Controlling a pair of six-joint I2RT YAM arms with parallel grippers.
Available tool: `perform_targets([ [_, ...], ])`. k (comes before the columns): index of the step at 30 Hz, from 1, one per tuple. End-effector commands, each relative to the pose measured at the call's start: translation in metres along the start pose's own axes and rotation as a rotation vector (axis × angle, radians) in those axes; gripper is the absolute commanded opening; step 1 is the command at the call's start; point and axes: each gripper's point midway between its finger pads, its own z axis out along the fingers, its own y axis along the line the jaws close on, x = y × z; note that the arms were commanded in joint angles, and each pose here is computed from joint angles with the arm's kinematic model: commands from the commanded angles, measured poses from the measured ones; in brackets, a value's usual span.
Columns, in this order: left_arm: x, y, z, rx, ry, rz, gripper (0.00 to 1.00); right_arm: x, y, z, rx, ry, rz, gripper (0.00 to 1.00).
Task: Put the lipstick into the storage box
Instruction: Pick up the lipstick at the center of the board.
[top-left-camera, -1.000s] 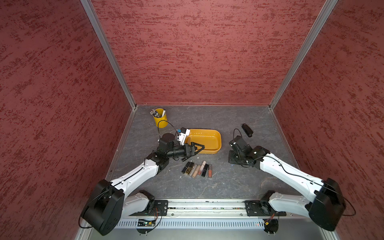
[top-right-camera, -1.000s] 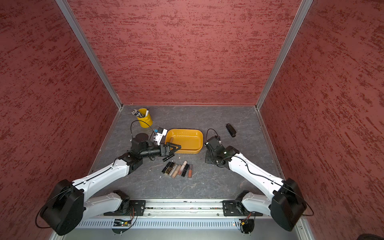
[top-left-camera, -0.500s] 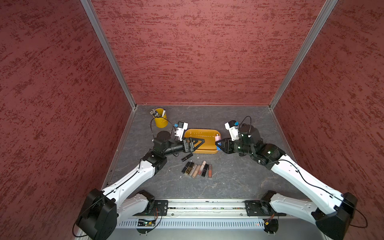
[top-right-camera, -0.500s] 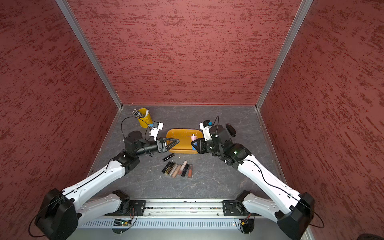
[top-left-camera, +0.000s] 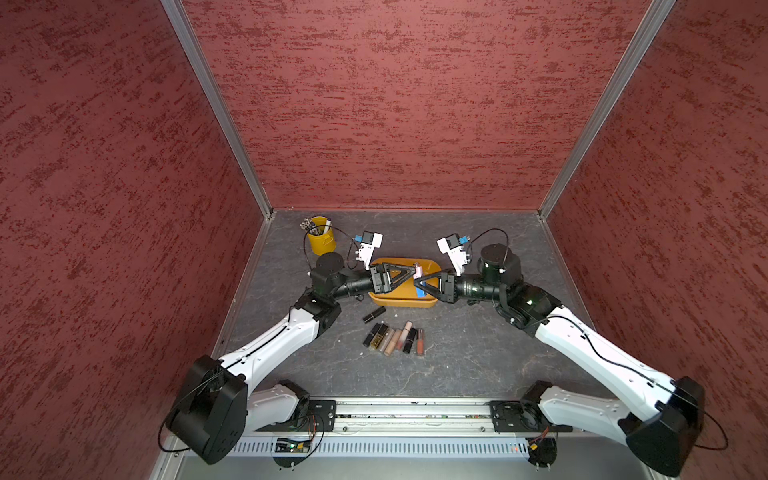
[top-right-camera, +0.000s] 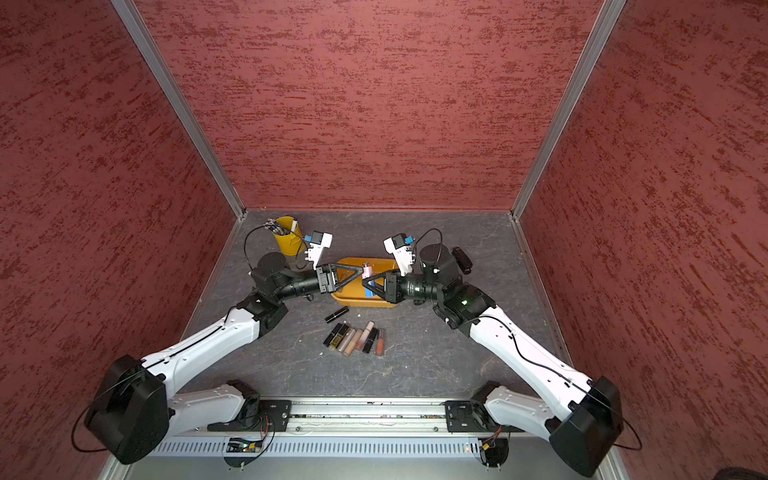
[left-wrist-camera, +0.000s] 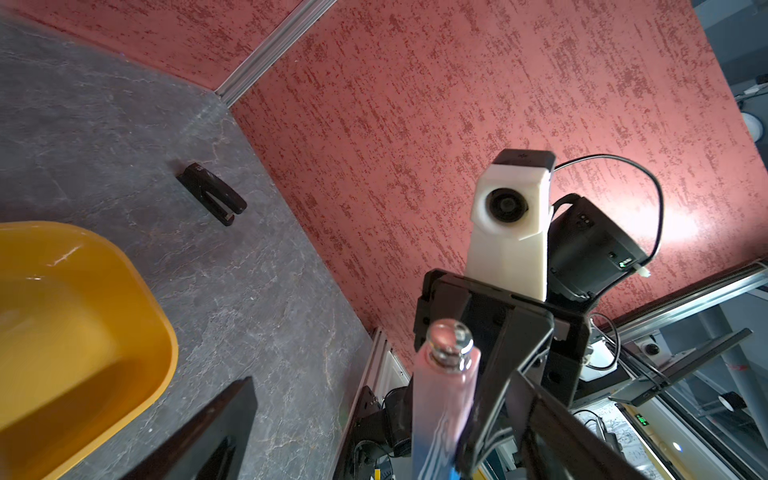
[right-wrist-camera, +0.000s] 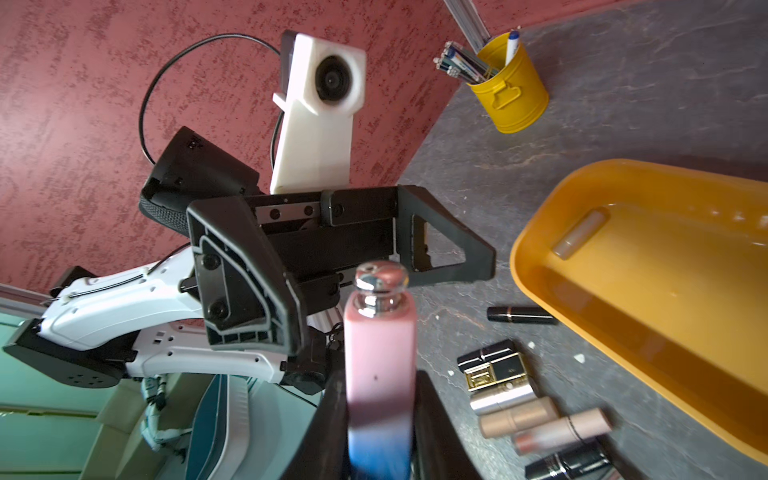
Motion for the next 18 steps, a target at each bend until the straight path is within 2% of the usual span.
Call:
perform_targets([
  [1, -0.007, -0.016, 0.001, 0.055, -0.002, 0.033, 0.94, -0.003, 0.009, 0.002, -0.068, -0.004, -0.007, 0.14],
  [5, -0.005, -0.016, 0.002, 0.061, 0.002, 0.032, 0.88, -0.001, 0.008, 0.005, -0.079, 0.001, 0.002, 0.14],
  [18, -0.004, -0.029, 0.009, 0.132, 0.028, 0.047, 0.55, -0.007, 0.007, 0.005, -0.120, -0.026, 0.031, 0.14],
])
